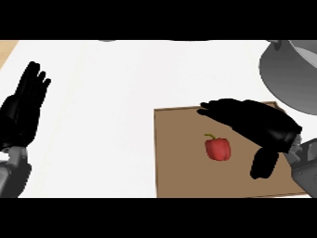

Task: Pick the bell pepper from the tray and place it in the pot

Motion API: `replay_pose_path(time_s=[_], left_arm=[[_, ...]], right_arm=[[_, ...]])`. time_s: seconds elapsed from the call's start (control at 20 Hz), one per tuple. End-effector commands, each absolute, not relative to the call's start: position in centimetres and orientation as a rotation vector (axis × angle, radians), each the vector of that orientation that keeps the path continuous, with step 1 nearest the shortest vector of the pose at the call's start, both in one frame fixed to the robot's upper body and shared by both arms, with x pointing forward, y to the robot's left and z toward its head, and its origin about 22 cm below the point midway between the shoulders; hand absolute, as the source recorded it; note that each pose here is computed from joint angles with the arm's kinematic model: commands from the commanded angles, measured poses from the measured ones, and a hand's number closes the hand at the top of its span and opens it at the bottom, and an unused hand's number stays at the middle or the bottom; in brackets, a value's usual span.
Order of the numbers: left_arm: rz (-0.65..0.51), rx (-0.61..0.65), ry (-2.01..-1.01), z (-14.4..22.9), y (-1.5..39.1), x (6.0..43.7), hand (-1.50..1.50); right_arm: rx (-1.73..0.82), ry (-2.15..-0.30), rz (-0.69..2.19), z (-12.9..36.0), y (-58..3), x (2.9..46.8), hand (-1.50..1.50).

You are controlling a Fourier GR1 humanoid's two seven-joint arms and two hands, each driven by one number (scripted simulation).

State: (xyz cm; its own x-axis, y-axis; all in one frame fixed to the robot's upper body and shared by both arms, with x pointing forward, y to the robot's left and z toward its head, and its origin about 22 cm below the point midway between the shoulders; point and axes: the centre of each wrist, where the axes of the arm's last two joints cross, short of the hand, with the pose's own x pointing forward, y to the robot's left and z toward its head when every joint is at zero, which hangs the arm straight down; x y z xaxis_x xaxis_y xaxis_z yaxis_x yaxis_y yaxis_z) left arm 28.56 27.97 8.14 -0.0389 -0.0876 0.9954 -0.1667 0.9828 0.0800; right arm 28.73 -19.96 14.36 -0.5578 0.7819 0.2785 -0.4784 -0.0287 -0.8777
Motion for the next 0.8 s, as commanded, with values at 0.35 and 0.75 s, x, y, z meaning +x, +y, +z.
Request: replay_pose_path(time_s=[0.35,0.75], left_arm=[[0.07,0.201,-1.618,9.2,29.8,27.5,0.0],[0.068,0.203,-1.617,8.3,27.9,27.4,0.0]], right_arm=[[-0.39,-1.221,1.754,12.2,-17.9,27.1,-1.5],[-0.499,-1.14,1.75,8.0,-17.8,25.0,-1.5]])
